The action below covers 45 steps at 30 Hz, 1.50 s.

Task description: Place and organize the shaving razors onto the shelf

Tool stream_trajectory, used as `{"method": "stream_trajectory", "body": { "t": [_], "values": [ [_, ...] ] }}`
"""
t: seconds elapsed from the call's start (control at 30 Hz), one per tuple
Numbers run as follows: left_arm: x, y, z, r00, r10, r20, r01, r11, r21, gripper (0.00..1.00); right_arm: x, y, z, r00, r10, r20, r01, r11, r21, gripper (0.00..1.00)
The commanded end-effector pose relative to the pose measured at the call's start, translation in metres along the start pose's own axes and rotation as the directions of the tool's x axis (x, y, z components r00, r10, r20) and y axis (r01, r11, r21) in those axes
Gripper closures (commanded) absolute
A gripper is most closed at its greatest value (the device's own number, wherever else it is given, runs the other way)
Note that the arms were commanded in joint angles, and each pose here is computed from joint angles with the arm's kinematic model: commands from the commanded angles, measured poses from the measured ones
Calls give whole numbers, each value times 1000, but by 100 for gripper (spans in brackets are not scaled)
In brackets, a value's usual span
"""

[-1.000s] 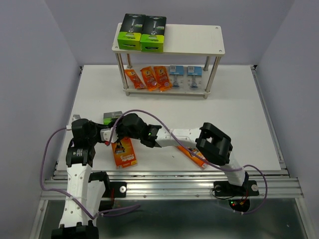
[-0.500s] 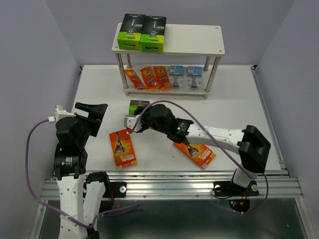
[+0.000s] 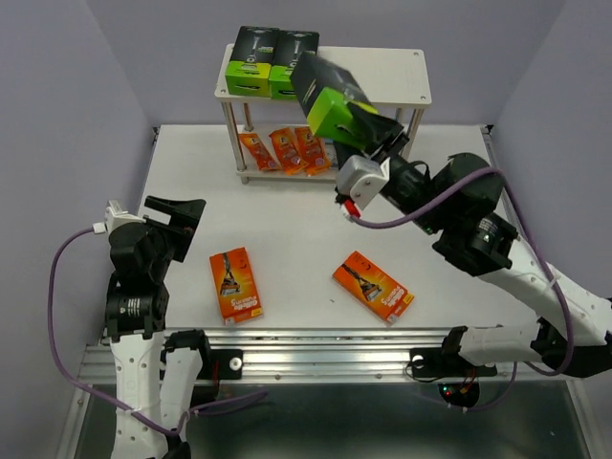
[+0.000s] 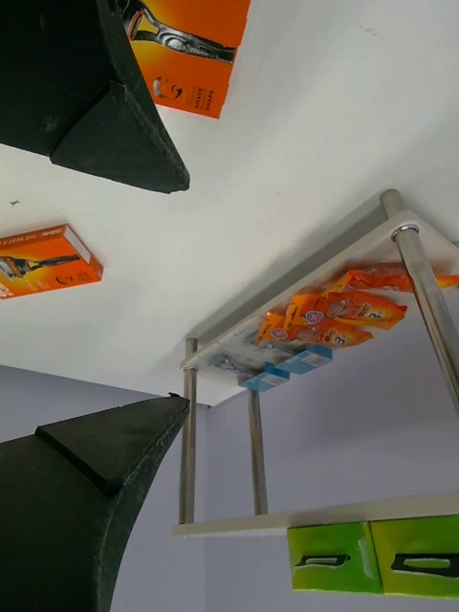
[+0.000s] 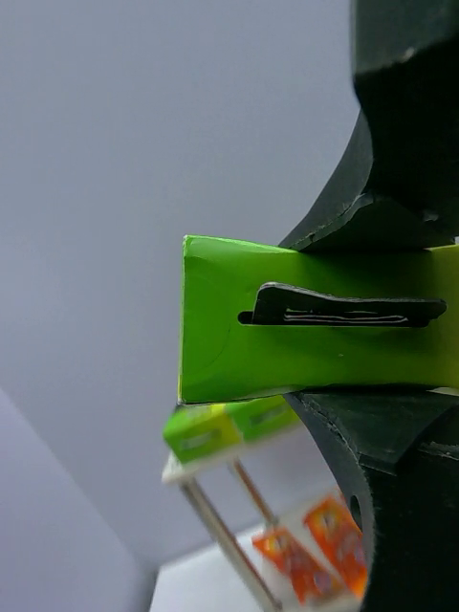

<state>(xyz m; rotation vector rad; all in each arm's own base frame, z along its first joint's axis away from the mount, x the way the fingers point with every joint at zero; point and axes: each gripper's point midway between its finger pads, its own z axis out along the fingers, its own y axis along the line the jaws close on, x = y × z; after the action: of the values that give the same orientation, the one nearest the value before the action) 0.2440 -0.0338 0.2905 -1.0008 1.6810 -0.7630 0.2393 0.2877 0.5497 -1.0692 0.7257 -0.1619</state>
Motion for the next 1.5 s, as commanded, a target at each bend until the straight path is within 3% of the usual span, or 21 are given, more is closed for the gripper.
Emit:
{"method": "stream_trajectory", "body": {
  "t": [0.0, 0.1, 0.37, 0.4, 0.47, 0.67, 0.83, 1.13, 1.33, 1.47],
  "values": [
    [-3, 0, 9, 999, 36, 13, -37, 999, 9, 1, 35, -67, 17, 981, -138, -134, 160, 973, 166, 80],
    [1, 6, 18, 999, 44, -10, -44, 999, -11, 1, 75, -108, 37, 969, -147, -200, 192, 954, 228, 80],
    [4, 19, 31, 999, 36, -21, -37, 998, -50, 1, 177, -124, 103, 924, -218, -315, 294, 930, 220, 79],
    [4, 22, 33, 999, 34, -19, -35, 998, -55, 1, 201, -115, 108, 918, -228, -325, 303, 932, 200, 79],
    [3, 26, 35, 999, 40, -12, -41, 997, -70, 1, 215, -104, 115, 938, -219, -270, 274, 943, 186, 78],
    [5, 33, 40, 999, 37, -11, -38, 995, -90, 1, 262, -60, 117, 947, -182, -266, 208, 976, 71, 77],
    [10, 43, 45, 999, 24, -21, -26, 994, -105, 1, 268, 20, 108, 959, -248, -135, 226, 960, -163, 76],
    [10, 50, 48, 1000, 17, -12, -18, 991, -131, 1, 276, 51, 106, 973, -198, -120, 163, 954, -250, 67],
    [10, 54, 53, 1000, 16, -16, -18, 989, -146, 1, 269, 66, 109, 981, -158, -116, 116, 946, -303, 53],
    [13, 57, 57, 999, 16, -29, -21, 988, -156, 1, 269, 80, 114, 971, -181, -154, 123, 937, -328, 36]
  ]
}}
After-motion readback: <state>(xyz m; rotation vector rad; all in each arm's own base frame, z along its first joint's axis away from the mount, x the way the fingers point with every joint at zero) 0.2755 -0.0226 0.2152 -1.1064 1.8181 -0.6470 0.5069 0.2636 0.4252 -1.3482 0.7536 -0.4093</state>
